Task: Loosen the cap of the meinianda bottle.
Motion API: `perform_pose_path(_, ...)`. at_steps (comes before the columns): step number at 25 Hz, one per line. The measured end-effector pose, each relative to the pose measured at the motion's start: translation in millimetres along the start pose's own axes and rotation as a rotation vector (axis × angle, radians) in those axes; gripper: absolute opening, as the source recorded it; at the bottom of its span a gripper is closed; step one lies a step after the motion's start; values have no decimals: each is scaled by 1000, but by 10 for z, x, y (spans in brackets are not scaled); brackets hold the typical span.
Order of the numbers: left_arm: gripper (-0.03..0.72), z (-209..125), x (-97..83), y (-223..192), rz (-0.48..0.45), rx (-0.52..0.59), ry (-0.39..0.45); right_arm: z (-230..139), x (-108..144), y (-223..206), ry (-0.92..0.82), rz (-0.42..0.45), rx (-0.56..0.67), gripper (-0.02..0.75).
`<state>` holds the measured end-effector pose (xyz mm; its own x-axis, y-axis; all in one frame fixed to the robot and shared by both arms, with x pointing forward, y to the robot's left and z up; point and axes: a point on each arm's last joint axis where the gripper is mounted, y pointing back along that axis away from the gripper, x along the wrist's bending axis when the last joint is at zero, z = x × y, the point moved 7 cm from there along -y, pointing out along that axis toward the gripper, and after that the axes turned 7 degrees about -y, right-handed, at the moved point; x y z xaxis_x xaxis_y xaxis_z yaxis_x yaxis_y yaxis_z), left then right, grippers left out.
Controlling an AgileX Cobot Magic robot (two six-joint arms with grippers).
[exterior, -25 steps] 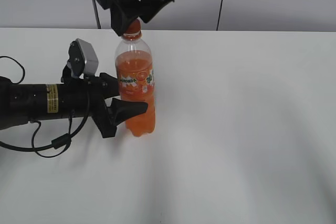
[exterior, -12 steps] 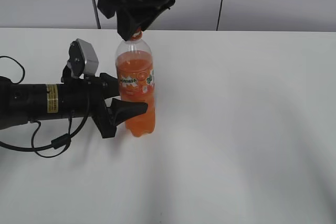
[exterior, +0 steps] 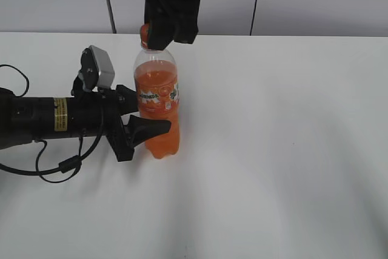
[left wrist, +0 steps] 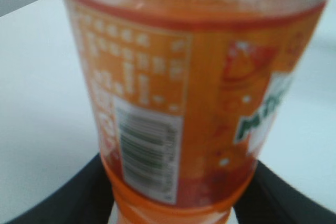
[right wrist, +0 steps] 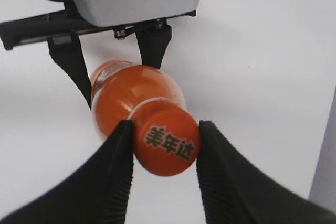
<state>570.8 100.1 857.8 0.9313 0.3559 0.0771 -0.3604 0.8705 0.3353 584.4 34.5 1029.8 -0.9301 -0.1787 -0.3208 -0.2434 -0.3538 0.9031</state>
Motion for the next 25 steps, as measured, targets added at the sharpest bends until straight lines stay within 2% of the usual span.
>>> perform_pose_path(6, 403, -2, -2, 0, -2, 1, -1, 9, 0, 9, 213, -1, -5, 273)
perform_pose_path(13, 403, -8, -21, 4, -20, 6, -15, 48, 15, 12, 348, 4, -31, 273)
perform_pose_path(16, 378, -13, -30, 7, -28, 9, -19, 54, 18, 12, 463, 4, -35, 274)
perform_pose_path(25, 378, -18, -9, 13, -21, 12, -6, 85, -43, 14, 889, -48, -37, 274)
